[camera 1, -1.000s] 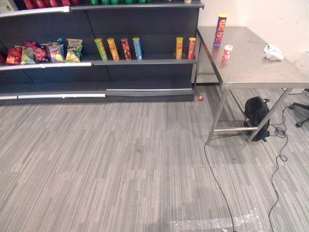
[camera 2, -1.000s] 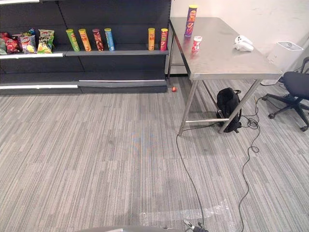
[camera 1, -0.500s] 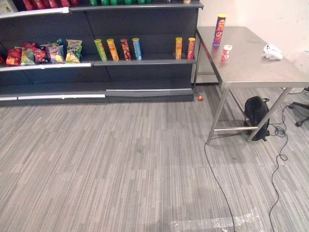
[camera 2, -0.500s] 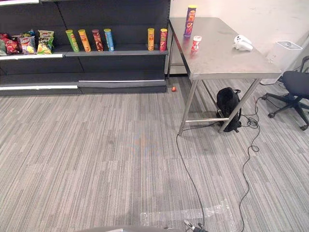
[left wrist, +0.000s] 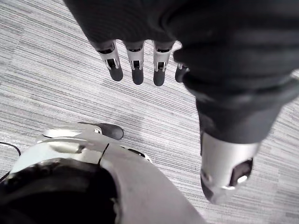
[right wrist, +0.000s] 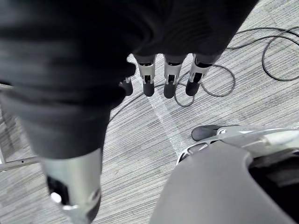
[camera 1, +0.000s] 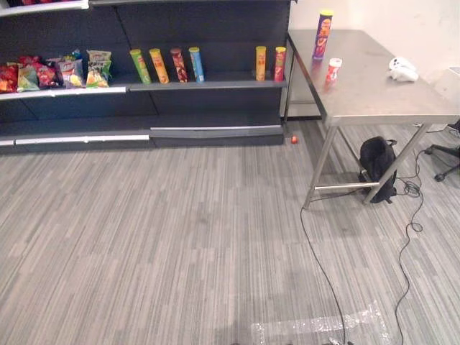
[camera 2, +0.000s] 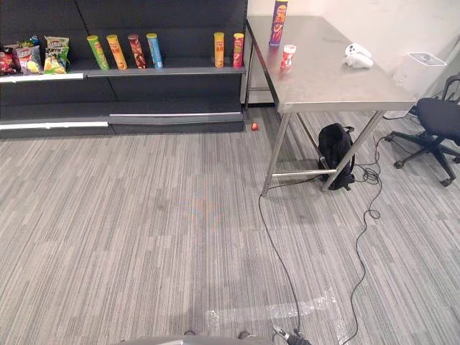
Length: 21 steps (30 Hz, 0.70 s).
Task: Put the gum and the chips on the shelf.
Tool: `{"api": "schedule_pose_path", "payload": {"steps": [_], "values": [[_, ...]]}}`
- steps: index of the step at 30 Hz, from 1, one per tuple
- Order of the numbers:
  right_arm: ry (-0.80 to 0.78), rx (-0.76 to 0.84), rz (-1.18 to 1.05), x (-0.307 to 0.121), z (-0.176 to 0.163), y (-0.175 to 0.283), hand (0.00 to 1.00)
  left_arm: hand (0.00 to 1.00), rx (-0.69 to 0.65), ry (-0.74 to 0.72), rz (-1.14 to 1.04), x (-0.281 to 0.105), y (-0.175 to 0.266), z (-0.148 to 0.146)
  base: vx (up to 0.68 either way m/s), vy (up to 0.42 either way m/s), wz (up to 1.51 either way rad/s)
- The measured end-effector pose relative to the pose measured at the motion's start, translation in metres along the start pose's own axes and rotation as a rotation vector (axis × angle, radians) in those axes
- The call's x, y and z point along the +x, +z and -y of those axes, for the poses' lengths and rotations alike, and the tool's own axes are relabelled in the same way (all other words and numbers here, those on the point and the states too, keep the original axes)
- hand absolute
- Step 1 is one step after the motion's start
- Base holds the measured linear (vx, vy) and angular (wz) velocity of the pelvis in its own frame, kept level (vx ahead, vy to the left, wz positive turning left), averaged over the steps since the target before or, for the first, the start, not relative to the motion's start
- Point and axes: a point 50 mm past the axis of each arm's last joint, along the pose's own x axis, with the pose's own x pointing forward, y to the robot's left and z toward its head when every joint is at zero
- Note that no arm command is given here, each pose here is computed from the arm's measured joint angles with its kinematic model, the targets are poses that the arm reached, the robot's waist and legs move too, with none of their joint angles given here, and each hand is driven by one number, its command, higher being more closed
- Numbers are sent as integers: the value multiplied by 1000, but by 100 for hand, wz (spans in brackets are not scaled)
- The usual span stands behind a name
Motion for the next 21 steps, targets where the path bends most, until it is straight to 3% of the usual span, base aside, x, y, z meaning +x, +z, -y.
{"api": "schedule_pose_path", "payload": {"steps": [10,16,21], "values": [[-3,5,35,2,2,14,0,0,-135,-16,46,2,10,6,21,42,10],[-15,-26,50,3,9,20,0,0,-170,-16,25,0,1,11,281,298,-25],[47,-1,63,6,-17,24,0,0,-147,-5,69,3,18,3,386,262,-34]]}}
